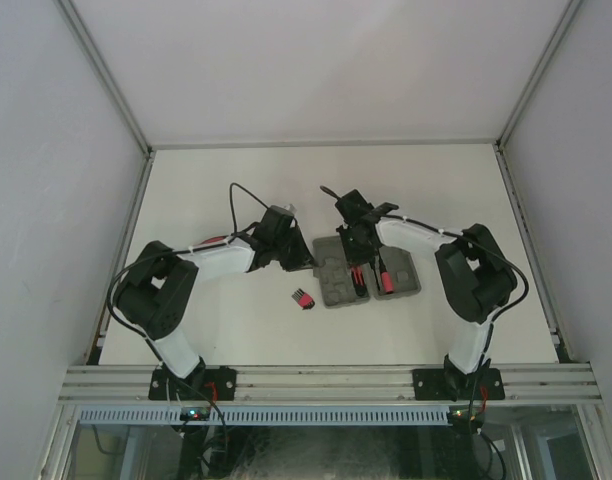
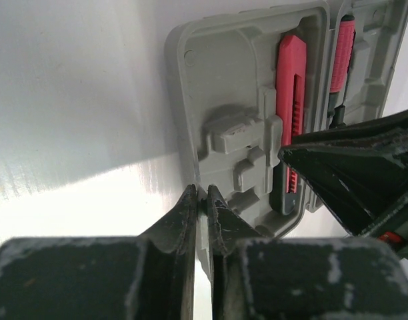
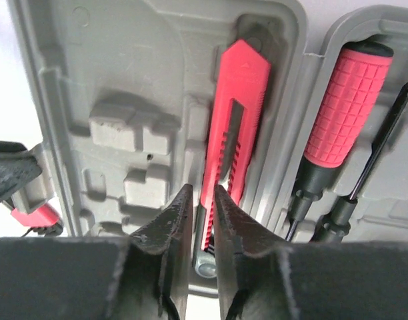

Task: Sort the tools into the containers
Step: Place the utility knife in the storage box.

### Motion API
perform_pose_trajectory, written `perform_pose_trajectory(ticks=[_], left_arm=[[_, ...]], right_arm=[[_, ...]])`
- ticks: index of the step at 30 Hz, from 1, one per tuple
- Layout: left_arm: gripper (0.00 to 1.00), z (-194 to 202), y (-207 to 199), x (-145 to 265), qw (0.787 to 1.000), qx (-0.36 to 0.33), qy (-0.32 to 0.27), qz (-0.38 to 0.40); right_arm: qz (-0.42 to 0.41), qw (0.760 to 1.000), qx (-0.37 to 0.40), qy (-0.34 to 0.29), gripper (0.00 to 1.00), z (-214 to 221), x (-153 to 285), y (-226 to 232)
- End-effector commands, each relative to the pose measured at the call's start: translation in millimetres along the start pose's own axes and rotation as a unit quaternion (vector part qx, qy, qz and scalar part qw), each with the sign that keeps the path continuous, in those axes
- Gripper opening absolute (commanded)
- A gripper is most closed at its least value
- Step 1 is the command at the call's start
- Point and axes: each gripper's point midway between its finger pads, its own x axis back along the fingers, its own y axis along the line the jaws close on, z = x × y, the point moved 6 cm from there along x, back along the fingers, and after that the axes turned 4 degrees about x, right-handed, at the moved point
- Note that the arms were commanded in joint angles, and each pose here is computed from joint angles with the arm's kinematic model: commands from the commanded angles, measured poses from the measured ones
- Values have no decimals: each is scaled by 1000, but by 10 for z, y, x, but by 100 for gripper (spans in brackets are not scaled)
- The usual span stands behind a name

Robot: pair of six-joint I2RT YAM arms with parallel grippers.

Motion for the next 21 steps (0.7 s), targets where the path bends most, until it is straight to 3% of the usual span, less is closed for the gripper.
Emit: perform_pose_trajectory(ticks=[1,12,21], left_arm=[[14,-78,-162,107,999,-20,-18,25],[36,-220,-253,281,997,-50,-55,13],[40,-393,-217,494,993,-71,-94,-25]], right_arm=[[-67,993,-5,-97,20,-257,354,132],[-105,966,7,-235,38,-325,994,100],[-115,952,-15,-284,52,-275,1154,-44]])
